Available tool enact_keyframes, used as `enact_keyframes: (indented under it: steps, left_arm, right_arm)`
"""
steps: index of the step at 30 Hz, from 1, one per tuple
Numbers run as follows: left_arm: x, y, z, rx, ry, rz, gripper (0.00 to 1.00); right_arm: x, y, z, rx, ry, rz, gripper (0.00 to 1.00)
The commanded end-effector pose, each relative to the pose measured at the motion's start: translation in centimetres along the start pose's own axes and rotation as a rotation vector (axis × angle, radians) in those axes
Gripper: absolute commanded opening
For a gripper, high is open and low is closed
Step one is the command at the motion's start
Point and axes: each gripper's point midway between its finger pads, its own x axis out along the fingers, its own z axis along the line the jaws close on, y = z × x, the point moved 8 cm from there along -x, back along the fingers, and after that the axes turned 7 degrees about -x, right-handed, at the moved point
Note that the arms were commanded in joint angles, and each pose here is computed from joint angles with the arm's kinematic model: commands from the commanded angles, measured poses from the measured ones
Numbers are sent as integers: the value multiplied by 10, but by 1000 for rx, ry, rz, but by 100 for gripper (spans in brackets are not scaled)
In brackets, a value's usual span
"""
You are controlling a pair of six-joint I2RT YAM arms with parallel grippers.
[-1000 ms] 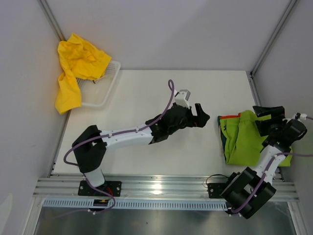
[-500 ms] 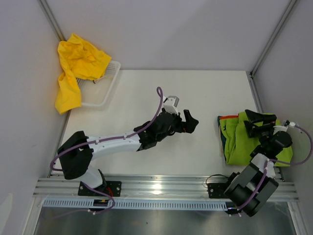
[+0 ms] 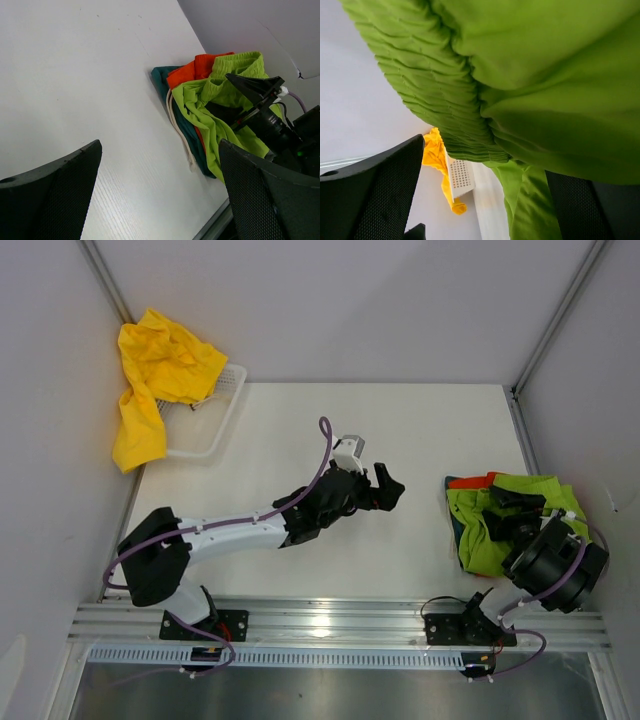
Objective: Fold and stack the shorts
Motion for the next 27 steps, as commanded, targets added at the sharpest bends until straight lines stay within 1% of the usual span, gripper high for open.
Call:
enact_keyframes:
  steps: [1, 3, 4, 5, 6, 7, 9, 10, 12, 15, 16, 18, 19, 21, 22, 23, 24, 26, 27]
  left_arm:
    - [4, -11, -8, -8, 30, -41, 99]
    - [4, -14, -10, -3, 29, -46, 99]
    - [3, -15, -11, -2, 30, -49, 99]
    - [3, -16, -12, 0, 33, -50, 99]
    - [3, -16, -12, 2, 31, -50, 99]
    - [3, -18, -13, 1, 33, -55, 99]
    - [2, -17, -13, 1, 33, -52, 99]
    - [2, -17, -13, 1, 34, -51, 99]
    - [3, -16, -13, 1, 33, -48, 99]
    - [3, -16, -15, -4, 42, -44, 99]
    - [3, -15, -15, -2, 43, -41, 99]
    - [3, -15, -16, 1, 43, -34, 99]
    - [3, -16, -16, 4, 41, -37, 99]
    - [1, -18, -17, 11, 38, -41, 99]
    - [1, -18, -16, 13, 34, -43, 99]
    - [1, -19, -15, 15, 31, -49, 99]
    - [0, -19, -15, 16, 32, -50, 99]
    - [2, -19, -16, 14, 35, -49, 99]
    - [3, -18, -17, 15, 38, -43, 99]
  right_arm:
    - [5, -6, 1, -23, -9, -18, 100]
    - [6, -10, 16, -66, -37, -19, 99]
    - [6, -9, 18, -67, -19, -5, 100]
    - [9, -14, 30, -99, -30, -6, 99]
    - [5, -19, 47, -161, -57, -34, 100]
    - [2, -19, 51, -150, -25, -25, 99]
    - [-5, -32, 85, -286, -60, -84, 99]
    - [-9, -33, 89, -286, -36, -78, 100]
    - [-15, -45, 111, -341, -60, -115, 99]
    - [-15, -55, 123, -330, -107, -115, 100]
    - [-10, -57, 117, -301, -107, -91, 100]
    - [-7, -63, 112, -246, -121, -94, 99]
    - [-5, -65, 110, -253, -142, -99, 100]
    - [5, -67, 93, -196, -130, -77, 99]
    - [8, -66, 91, -187, -157, -79, 99]
    - [15, -66, 77, -145, -139, -71, 99]
    - [18, -66, 76, -166, -173, -89, 99]
    - [28, -58, 65, -131, -160, -76, 99]
    - [42, -54, 57, -130, -134, -62, 100]
